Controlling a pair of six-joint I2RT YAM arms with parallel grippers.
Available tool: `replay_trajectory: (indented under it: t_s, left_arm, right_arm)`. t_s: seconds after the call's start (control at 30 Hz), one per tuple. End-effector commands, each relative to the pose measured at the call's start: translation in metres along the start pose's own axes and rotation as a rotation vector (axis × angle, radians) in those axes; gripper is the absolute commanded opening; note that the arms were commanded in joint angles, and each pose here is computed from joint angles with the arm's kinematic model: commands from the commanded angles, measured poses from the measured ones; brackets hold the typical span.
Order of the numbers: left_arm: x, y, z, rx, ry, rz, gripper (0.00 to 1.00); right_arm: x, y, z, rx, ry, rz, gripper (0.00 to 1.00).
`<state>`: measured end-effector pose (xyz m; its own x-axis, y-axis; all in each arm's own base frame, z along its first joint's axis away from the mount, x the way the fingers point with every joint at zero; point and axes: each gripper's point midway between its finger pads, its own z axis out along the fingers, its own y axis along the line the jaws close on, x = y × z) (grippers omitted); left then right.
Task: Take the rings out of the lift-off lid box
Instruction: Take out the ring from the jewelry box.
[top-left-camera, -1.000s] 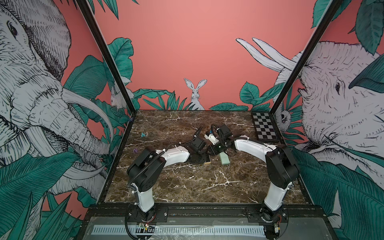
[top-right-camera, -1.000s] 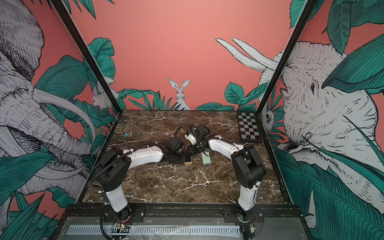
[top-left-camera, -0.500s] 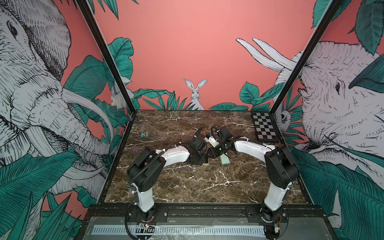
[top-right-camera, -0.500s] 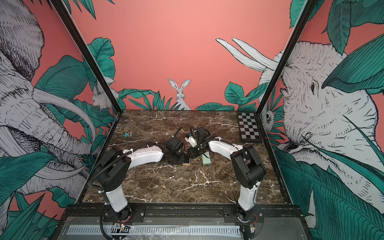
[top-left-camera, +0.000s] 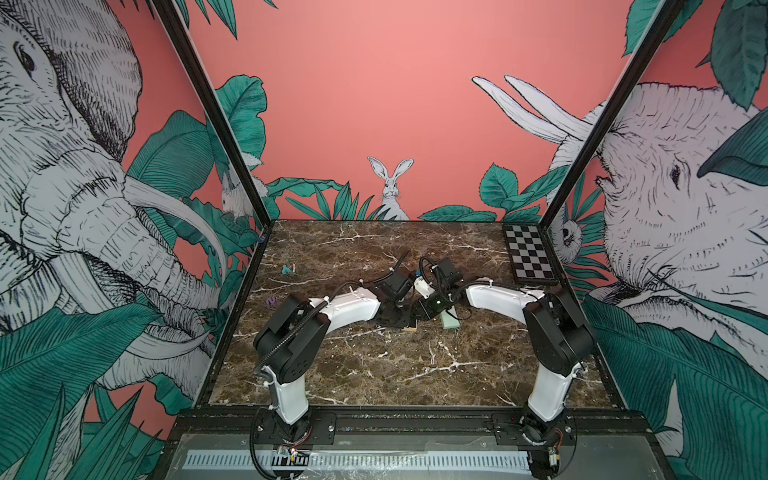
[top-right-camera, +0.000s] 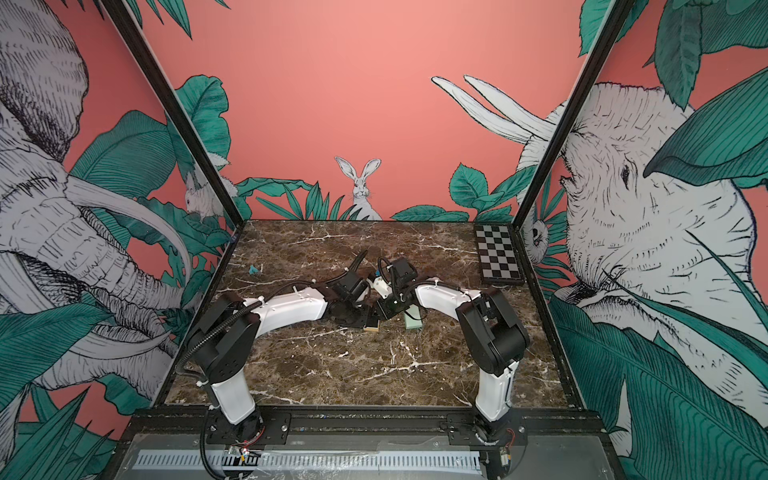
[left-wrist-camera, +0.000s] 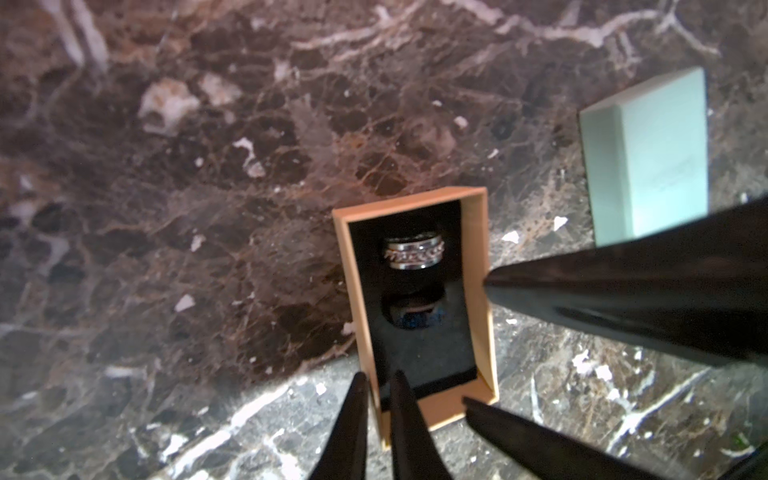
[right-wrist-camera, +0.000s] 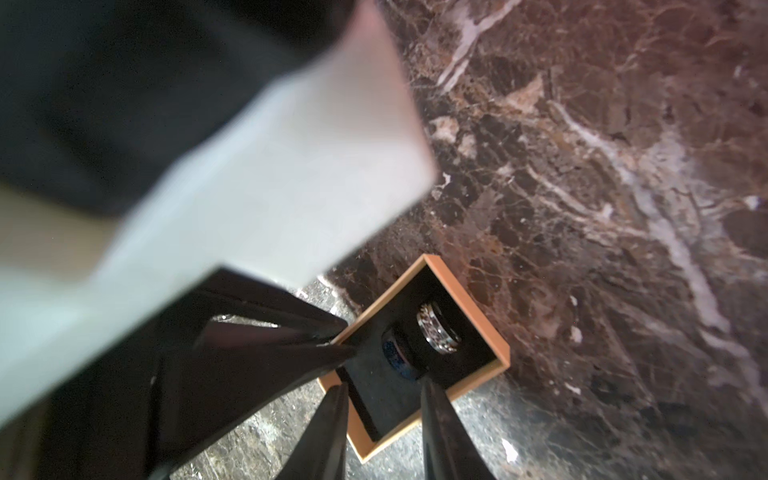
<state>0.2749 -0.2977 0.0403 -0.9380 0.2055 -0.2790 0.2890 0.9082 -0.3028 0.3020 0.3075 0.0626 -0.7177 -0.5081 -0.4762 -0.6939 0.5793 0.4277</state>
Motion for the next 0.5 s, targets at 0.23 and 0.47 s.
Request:
replay_trajectory:
  t_s: [0.23,0.47]
  left_arm:
    - [-0.003,0.002,-0.022,0.037,-0.038,0.015,0.45]
    - [0.001,-0.001,-0.033,0.091,-0.086,-0.05,0.53]
  right_arm:
    - [-0.012,0.009,-0.011,-0.004,-0.04,-0.063,0.32]
    - [-0.012,0.009,-0.014,0.009,-0.036,-0.095,0.3]
